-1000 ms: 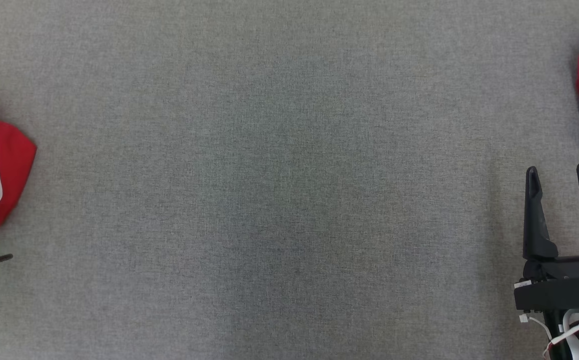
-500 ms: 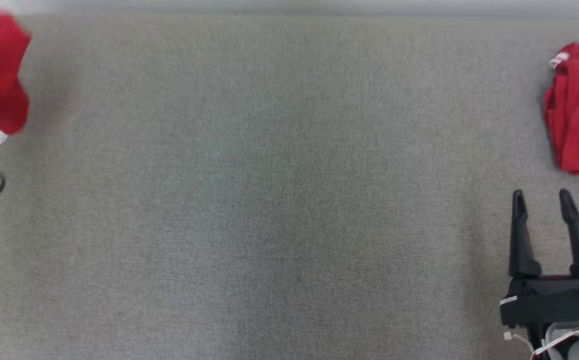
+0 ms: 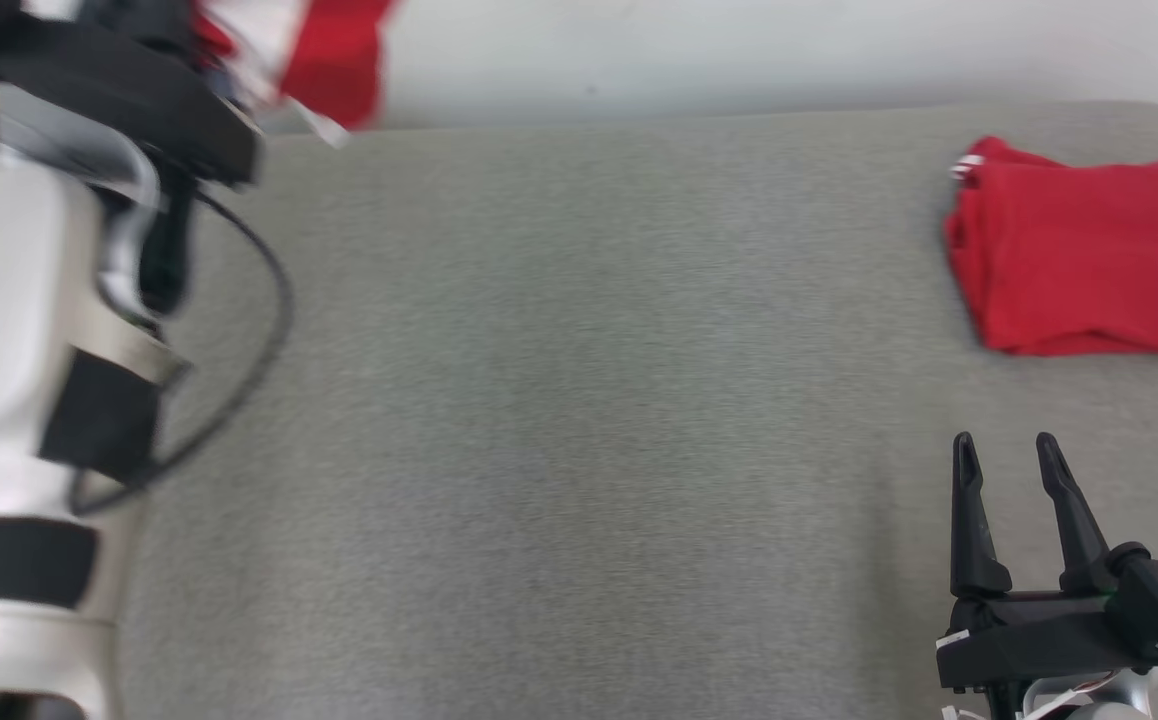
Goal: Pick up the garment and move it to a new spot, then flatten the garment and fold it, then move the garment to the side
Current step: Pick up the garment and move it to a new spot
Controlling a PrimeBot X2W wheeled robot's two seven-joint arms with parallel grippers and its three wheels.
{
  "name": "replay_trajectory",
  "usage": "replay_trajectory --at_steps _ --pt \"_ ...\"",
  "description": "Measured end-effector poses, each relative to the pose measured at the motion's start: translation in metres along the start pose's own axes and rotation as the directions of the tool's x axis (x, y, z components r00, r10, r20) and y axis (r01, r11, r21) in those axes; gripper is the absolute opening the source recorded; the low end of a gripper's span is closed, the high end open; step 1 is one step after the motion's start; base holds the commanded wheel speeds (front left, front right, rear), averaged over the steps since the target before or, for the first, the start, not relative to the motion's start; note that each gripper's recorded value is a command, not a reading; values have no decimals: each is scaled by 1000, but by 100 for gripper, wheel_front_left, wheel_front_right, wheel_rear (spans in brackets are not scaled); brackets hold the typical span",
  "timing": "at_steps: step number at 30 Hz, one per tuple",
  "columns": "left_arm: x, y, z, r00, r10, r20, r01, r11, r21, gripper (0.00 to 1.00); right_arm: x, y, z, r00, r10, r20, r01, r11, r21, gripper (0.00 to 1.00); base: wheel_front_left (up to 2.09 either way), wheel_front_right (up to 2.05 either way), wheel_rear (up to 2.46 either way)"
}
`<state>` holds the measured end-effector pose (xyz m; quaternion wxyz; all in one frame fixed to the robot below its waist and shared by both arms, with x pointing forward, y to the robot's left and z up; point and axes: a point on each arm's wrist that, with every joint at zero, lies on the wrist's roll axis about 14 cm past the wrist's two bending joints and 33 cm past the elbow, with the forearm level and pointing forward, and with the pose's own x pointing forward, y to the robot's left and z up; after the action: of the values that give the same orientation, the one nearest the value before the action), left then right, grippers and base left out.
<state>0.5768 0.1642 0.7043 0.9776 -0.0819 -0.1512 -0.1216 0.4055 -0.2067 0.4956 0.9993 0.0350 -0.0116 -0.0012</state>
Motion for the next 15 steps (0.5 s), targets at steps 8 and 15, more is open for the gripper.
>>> replay_trajectory --at_steps 8,15 --pt "-23 -132 -87 959 -252 -130 219 950 -224 0 -32 -42 5 991 -135 16 135 991 2 100 0 0 0" --pt "-85 -159 -192 870 -296 -394 175 933 -314 0 -40 -49 6 986 -163 23 163 986 24 100 0 0 0"
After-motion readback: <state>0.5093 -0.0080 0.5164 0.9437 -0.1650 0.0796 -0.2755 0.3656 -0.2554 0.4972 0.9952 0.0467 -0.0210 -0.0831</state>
